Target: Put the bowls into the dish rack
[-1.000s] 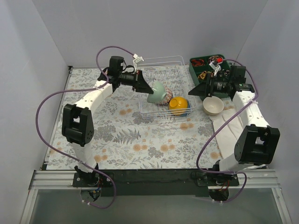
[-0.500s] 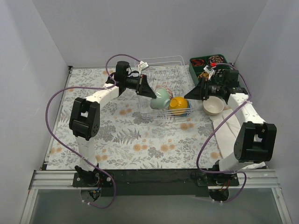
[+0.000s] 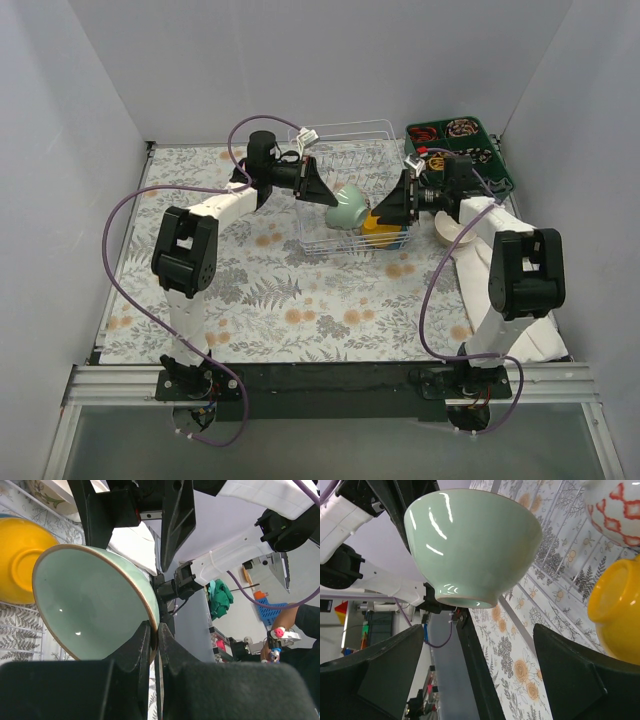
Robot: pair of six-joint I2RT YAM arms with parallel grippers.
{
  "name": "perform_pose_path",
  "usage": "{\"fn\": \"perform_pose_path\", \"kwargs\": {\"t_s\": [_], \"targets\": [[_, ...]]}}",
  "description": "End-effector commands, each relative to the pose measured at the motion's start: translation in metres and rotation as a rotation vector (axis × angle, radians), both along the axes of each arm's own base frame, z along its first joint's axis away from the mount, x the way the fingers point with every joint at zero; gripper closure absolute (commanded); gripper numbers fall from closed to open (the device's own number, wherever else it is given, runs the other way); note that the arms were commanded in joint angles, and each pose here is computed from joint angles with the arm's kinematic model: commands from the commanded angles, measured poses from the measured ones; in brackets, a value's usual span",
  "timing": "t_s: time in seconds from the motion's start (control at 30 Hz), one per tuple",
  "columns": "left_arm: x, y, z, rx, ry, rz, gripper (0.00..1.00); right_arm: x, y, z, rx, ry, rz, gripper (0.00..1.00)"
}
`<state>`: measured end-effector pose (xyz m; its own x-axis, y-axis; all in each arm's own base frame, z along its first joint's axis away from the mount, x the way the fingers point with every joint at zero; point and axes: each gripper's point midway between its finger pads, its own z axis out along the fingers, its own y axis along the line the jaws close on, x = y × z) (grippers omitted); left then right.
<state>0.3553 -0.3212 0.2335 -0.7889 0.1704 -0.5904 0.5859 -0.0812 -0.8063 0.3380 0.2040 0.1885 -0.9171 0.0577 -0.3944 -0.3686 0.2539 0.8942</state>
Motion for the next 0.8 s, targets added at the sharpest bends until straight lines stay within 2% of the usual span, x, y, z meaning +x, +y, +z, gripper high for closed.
{"fn": "perform_pose_path", "kwargs": {"t_s": [0.0, 0.23, 0.77], "targets": [[0.005, 0.001, 0.009, -0.027, -0.049, 0.0, 1.0, 0.008, 0.016, 0.023, 0.058, -0.066, 0.077, 0.01], [0.011, 0.0, 0.014, -0.03, -0.062, 0.021, 1.0, 0.018, 0.035, 0.022, 0.067, -0.048, 0.074, 0.01], [0.011, 0.0, 0.019, -0.035, -0.061, 0.036, 1.0, 0.009, 0.047, 0.001, 0.048, 0.049, 0.072, 0.18]]}}
